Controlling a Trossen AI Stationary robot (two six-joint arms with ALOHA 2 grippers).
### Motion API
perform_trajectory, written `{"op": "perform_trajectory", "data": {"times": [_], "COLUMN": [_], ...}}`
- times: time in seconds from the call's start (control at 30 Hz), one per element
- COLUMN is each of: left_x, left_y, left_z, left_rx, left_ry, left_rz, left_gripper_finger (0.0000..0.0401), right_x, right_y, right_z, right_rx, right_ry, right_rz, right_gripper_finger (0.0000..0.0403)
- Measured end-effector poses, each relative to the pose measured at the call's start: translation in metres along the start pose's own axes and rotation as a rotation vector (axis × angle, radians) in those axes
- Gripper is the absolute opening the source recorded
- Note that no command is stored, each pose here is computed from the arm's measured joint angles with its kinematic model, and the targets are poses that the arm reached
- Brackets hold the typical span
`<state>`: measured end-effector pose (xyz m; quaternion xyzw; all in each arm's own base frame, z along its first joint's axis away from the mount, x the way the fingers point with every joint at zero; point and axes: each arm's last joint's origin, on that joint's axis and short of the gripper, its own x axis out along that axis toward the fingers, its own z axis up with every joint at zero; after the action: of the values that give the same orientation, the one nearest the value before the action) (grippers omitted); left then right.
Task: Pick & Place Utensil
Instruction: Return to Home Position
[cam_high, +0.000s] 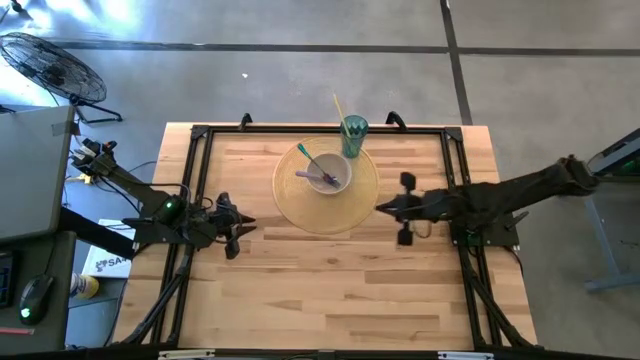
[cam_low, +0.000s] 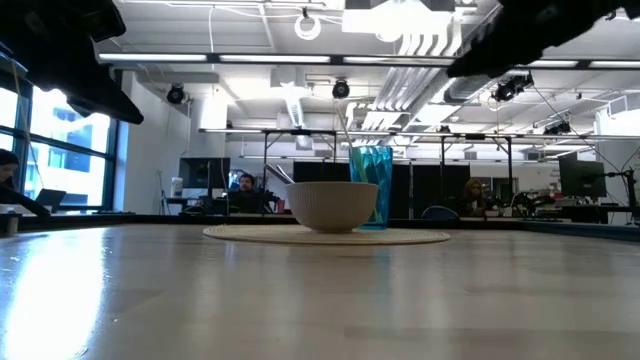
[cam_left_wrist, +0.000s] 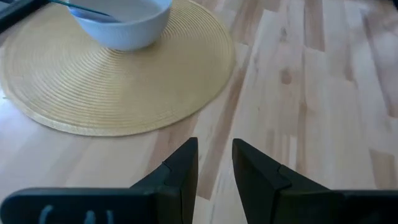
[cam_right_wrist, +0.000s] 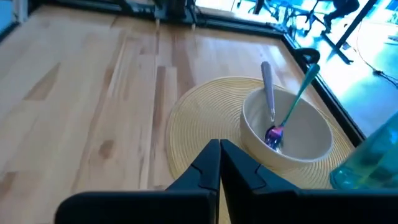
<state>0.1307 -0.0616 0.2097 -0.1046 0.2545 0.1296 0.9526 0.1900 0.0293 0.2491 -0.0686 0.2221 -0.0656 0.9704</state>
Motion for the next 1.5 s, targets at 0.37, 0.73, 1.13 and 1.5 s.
{"op": "perform_trajectory", "data": {"times": [0.37,0.73,1.13,1.5], "left_x": [0.000,0.000,-0.001,0.018], "left_y": [-0.002,-0.002,-0.006,0.001], "left_z": [-0.001,-0.001,0.011,0.024], "left_rx": [0.041,0.313,0.265,0.210], "left_ry": [0.049,0.030,-0.123,-0.291], "left_rz": [-0.071,-0.064,0.005,-0.227], "left_gripper_finger": [0.0096,0.0096,0.0096,0.0096], "right_x": [-0.039,-0.065,-0.075,-0.069], "right_y": [-0.011,-0.019,-0.024,-0.024], "right_z": [-0.028,-0.041,-0.076,-0.085], "right_rx": [0.199,0.221,0.231,0.181], "right_ry": [-0.201,-0.359,-0.594,-0.603], "right_rz": [0.075,0.134,0.173,0.289], "right_gripper_finger": [0.0009,0.0003,0.0003,0.0007]}}
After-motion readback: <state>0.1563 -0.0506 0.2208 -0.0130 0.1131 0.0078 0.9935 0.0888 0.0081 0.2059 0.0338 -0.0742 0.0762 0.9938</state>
